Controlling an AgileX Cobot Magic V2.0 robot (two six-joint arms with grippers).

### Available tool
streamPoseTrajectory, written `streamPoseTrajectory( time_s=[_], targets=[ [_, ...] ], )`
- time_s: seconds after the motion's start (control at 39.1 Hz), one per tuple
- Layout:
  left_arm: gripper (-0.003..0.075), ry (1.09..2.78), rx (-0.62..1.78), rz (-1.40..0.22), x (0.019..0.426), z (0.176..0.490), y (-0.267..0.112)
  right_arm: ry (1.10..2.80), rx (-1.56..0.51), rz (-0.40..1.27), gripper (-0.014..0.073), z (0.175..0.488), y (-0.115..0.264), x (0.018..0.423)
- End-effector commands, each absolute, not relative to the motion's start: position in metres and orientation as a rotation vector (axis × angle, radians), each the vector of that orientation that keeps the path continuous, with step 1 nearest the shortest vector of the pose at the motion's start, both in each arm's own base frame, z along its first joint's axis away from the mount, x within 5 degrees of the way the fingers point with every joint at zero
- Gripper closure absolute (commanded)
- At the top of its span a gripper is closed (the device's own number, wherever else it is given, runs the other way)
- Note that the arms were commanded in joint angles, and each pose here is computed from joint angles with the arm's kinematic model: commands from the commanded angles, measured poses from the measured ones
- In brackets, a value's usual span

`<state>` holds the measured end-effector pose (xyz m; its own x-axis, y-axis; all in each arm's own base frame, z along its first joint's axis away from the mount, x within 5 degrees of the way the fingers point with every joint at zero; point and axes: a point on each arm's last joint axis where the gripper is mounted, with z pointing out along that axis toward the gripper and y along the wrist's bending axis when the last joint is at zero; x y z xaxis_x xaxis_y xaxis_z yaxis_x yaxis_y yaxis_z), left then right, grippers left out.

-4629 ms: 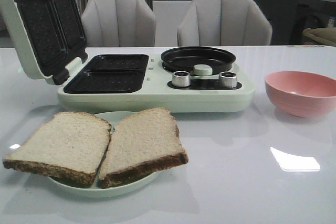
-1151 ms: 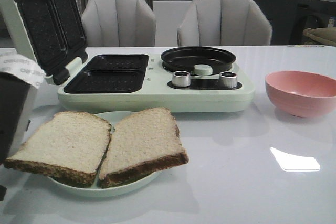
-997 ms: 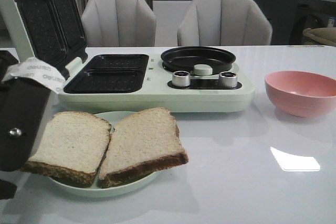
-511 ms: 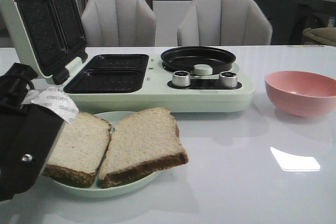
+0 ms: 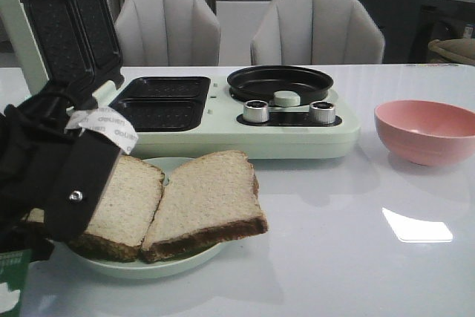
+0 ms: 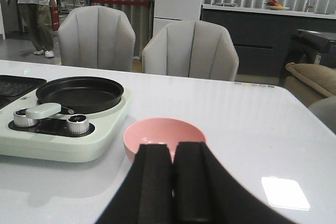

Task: Make breakfast with bread and shrimp
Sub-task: 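Lower the left gripper onto the bread slice nearest it and grasp, then lift the bread slice with the left gripper toward the sandwich press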

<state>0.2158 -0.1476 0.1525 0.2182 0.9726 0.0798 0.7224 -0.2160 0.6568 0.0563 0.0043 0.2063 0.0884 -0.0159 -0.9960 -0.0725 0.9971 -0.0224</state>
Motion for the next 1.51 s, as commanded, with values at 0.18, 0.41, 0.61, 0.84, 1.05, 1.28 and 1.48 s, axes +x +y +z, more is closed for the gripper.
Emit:
streamPoseTrajectory(
  time_s=[0.18,0.41,0.61,0.84,1.05,1.28,1.48],
  targets=[
    [0.0491,1.548,1.972,0.733,0.223,0.161,-0.149,1.378,-0.076,0.047,0.0454,0.219,0.005,0.053],
    [0.0604,1.573,1.940,0.811,0.225,0.166,-0.144,1.378,-0.076,0.047,0.0454,0.219,0.005,0.053],
    [0.0605,1.551,1.880,0.812,0.223,0.182,-0.142,1.378,-0.076,0.047,0.0454,0.219,0.005,0.053],
    [0.0605,1.547,1.788,0.801,0.219,0.202,-0.138,1.378,-0.076,0.047,0.0454,0.219,0.005,0.053],
    [0.0606,1.496,1.670,0.794,0.209,0.233,-0.131,1.378,-0.076,0.047,0.0454,0.219,0.005,0.053],
    [0.0606,1.419,1.485,0.782,0.197,0.280,-0.119,1.378,-0.076,0.047,0.0454,0.219,0.005,0.053],
    [0.0606,1.357,1.329,0.787,0.198,0.327,-0.118,1.378,-0.076,0.047,0.0454,0.219,0.005,0.053]
  ],
)
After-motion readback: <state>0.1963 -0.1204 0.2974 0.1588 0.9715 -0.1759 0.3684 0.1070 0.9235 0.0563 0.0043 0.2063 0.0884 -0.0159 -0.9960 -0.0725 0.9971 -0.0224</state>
